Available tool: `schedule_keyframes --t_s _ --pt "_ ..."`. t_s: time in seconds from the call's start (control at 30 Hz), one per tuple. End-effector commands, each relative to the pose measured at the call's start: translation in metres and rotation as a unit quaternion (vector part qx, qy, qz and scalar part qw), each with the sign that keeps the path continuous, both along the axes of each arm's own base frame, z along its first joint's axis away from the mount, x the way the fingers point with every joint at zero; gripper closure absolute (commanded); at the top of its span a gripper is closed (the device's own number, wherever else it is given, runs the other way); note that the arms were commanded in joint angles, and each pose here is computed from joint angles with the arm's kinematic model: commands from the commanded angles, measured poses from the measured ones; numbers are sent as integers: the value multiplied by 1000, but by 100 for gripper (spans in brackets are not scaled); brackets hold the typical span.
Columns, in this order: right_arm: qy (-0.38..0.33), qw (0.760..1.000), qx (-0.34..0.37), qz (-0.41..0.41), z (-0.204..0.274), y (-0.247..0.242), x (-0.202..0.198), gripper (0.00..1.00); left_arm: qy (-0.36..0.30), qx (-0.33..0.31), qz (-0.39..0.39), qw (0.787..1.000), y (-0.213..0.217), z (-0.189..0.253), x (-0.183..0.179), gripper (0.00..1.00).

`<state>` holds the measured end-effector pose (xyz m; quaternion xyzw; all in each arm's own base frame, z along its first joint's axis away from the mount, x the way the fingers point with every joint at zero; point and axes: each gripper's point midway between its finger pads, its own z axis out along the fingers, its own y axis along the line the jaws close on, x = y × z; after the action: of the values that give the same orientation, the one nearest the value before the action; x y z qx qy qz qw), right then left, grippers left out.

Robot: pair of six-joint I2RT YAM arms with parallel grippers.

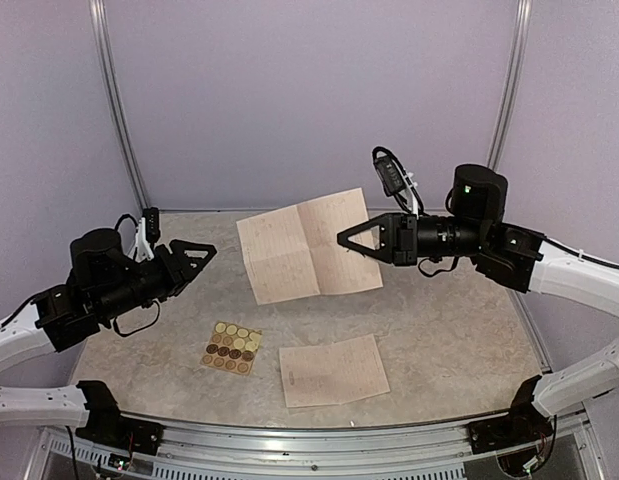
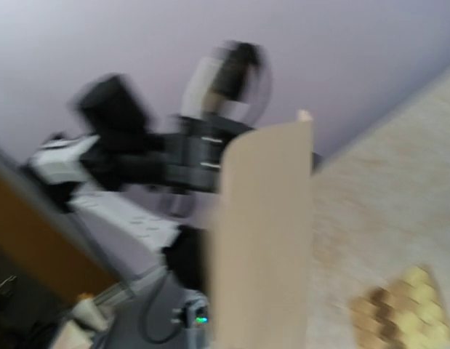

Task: Place the letter into the envelope and seal it

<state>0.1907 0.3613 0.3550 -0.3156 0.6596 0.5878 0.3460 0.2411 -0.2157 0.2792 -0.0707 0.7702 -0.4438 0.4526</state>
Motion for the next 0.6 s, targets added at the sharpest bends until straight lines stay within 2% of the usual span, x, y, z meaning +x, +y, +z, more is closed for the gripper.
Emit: schedule_keyframes --t_s 0.0,0.17,0.37,0.43,0.57 --pt "-50 993 72 82 42 -8 -38 100 -2 -8 -13 1000 -5 -3 0 46" --pt "-38 996 63 58 34 -5 -28 100 -97 -36 -140 985 -52 42 -32 42" --pt "-20 993 68 91 28 2 -33 100 -192 -54 -285 938 -109 91 -91 32" --pt "-20 992 67 105 27 4 -37 100 -206 -59 -313 925 -124 98 -104 30" --pt "-23 989 67 130 29 7 -47 100 -209 -53 -327 920 -142 97 -106 29"
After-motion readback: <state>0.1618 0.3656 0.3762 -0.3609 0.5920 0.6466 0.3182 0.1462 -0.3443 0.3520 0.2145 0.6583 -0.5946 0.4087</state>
